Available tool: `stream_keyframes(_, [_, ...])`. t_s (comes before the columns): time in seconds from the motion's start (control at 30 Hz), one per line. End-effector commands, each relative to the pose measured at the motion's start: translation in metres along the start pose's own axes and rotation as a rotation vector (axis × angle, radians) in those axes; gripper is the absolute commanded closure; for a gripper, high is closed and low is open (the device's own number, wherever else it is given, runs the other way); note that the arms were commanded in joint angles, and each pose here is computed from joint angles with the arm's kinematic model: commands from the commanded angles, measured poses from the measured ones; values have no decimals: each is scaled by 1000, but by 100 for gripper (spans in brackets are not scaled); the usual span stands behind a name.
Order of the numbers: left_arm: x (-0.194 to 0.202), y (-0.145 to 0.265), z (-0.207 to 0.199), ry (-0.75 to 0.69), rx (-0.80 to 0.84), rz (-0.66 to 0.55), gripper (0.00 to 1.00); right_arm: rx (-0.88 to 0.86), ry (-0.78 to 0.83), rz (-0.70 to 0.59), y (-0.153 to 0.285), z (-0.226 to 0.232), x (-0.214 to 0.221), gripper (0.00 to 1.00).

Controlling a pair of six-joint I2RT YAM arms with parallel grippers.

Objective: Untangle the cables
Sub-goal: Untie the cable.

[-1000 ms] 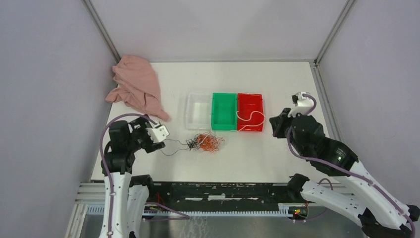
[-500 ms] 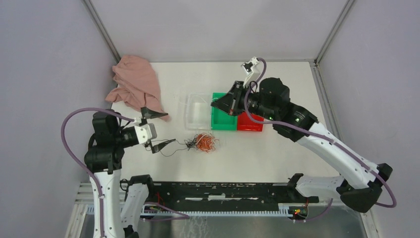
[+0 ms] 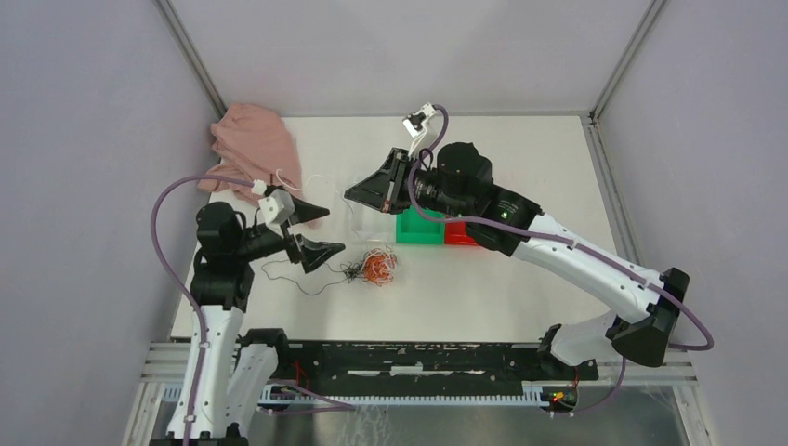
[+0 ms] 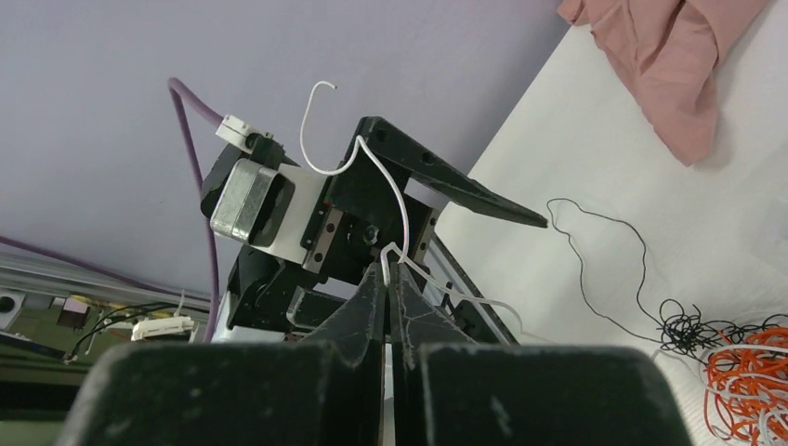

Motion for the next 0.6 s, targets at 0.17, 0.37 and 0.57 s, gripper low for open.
stream_keyframes(0.17, [-10,-50,-17,139,-12,-69,12,1,21,-98,-8,7,-5,100])
stream_keyframes(0.37, [-14,-59,-13,165,-10,-90,42,8,16,-107,-5,3,0,100])
stream_keyframes(0.57, [-16,-59,-12,168,-21,-102,90,29,37,-93,0,-3,5,100])
Point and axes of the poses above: each gripper's point midway between its finger pads, its own y axis back along the fingers, its own z axis along the line the jaws close on, x = y × z, the point moved 10 cm from there along y, back along the fingers, and after that the axes turned 5 degrees about y, right-handed, at the moved point
